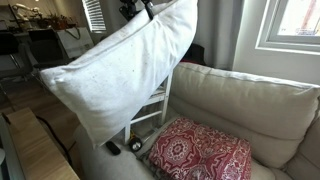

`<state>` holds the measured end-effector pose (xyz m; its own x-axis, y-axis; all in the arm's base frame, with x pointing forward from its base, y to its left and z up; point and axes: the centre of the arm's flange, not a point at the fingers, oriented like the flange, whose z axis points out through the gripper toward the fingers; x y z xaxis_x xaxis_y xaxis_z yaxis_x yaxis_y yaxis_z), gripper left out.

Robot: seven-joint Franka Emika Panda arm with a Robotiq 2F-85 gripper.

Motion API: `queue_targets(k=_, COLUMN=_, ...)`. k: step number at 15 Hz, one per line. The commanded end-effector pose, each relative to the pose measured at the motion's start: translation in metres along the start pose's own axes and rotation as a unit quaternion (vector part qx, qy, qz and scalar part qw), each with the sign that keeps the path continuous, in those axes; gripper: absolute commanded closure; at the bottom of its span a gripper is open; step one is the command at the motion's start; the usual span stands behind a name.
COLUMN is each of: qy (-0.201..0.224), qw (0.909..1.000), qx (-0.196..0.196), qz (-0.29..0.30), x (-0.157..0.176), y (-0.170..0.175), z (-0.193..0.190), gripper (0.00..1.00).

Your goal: Pick up the white pillow from the sofa seat and put it on the chair's seat part

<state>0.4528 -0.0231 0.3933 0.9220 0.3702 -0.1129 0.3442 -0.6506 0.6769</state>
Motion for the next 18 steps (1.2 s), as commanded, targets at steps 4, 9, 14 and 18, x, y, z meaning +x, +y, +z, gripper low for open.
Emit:
queue_targets(k=4, qy=-0.028, qw=0.9961, qx=-0.034, qz=0.076, x=-0.005, y=-0.014, z=-0.025, gripper=1.00)
queue_targets(k=9, qy=-0.035, qw=0.9907, qx=-0.050, qz=0.121, x=-0.002, y=-0.025, z=-0.033, gripper=1.00)
queue_targets(k=14, qy=-0.098, qw=0.9746, qx=-0.053, qz=0.195, x=-0.052, y=0.048, z=0.025, gripper=1.00)
queue_targets(k=18, qy=-0.127, qw=0.9635, qx=-0.051, qz=0.230, x=-0.105, y=0.126, z=0.081, gripper=1.00)
